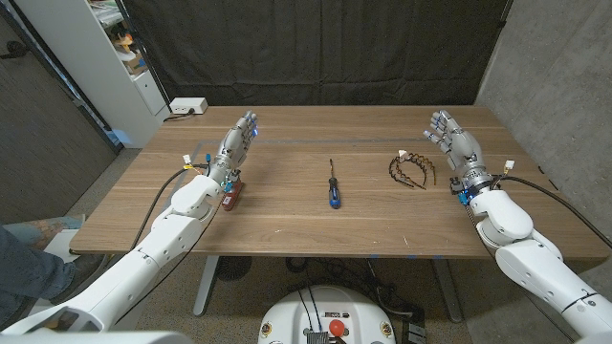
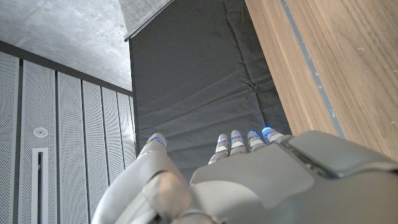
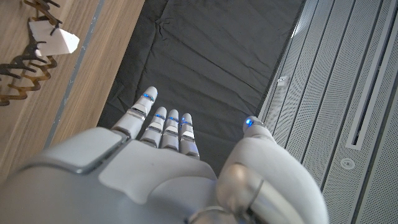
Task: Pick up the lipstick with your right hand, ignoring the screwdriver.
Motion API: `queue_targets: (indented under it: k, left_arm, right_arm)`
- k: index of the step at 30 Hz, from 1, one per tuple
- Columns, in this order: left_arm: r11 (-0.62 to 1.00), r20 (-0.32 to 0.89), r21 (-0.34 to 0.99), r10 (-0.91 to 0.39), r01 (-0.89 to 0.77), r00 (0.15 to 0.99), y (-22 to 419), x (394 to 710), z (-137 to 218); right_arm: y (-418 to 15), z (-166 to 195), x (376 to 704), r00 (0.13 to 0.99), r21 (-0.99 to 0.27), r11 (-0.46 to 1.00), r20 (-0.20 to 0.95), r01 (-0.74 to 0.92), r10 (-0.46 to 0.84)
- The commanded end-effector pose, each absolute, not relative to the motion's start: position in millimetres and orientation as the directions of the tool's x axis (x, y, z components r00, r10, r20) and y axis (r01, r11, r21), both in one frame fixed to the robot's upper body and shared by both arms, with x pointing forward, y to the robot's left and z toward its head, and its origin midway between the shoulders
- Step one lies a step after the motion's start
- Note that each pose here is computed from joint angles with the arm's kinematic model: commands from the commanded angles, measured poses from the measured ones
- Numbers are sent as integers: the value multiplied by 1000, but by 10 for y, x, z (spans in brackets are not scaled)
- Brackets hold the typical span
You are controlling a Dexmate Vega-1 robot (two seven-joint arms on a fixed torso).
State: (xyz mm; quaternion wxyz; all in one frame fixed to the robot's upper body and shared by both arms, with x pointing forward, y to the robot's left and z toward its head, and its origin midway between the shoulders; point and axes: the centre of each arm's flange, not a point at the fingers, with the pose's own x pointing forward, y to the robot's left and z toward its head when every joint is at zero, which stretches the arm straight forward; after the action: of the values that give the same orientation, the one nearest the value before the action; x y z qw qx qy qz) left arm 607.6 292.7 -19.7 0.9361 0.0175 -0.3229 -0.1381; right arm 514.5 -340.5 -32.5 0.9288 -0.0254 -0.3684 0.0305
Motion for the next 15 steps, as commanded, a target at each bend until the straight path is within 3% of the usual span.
queue_targets:
  k: [1, 15]
  left_arm:
    - [958, 592, 149, -286, 246, 754, 2907, 6078, -173]
    - [954, 585, 156, -297, 256, 754, 2853, 6075, -167]
  right_arm:
    - [-3444, -375, 5093, 727, -51, 998, 684, -39, 64]
    - [-3547, -381, 5007, 727, -69, 997, 684, -23, 64]
